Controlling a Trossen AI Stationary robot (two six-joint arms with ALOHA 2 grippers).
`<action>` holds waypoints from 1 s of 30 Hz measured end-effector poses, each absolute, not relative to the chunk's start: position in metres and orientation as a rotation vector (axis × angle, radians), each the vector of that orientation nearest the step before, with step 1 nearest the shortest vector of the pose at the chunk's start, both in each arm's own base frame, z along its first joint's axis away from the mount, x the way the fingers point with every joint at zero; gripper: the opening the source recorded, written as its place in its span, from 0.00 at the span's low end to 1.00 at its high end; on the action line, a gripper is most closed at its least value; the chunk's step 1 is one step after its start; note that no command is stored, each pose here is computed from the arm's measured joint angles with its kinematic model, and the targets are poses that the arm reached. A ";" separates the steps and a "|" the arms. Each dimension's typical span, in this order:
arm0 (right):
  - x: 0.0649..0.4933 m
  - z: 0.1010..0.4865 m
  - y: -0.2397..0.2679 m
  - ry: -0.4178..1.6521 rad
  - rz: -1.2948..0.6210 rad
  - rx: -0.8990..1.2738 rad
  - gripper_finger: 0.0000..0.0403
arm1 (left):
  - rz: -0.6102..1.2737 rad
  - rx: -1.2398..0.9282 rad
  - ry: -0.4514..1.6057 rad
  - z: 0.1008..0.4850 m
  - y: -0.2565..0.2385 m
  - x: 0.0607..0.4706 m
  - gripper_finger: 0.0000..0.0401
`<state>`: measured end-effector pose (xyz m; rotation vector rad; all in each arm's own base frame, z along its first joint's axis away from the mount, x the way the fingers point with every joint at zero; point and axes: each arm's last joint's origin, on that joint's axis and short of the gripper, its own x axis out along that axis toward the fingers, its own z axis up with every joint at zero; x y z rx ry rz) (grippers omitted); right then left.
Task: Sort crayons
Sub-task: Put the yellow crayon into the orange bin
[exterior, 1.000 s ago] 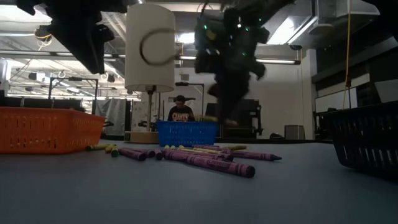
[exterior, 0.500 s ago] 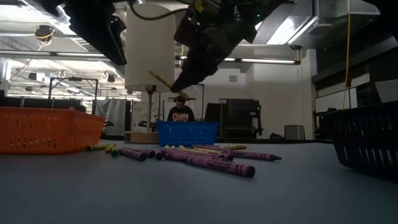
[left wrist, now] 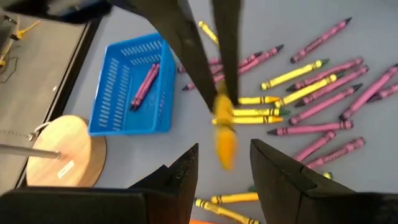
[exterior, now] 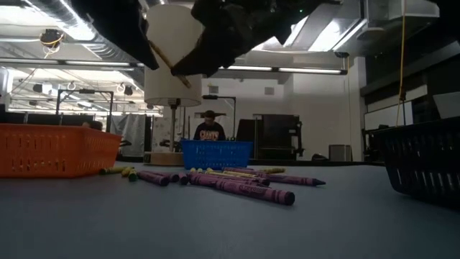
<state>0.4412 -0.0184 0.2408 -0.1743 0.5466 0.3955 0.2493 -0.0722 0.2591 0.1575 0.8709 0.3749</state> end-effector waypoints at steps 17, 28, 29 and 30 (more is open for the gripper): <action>0.443 0.241 -0.002 0.564 0.295 -0.238 0.06 | 0.345 0.123 0.822 0.262 -0.075 0.254 0.32; 0.443 0.241 -0.002 0.564 0.291 -0.240 0.06 | 0.346 0.124 0.822 0.262 -0.075 0.254 0.15; 0.443 0.241 -0.002 0.565 0.292 -0.240 0.06 | 0.346 0.124 0.822 0.262 -0.075 0.254 0.13; 0.443 0.241 -0.002 0.565 0.293 -0.240 0.06 | 0.346 0.124 0.823 0.262 -0.075 0.254 0.12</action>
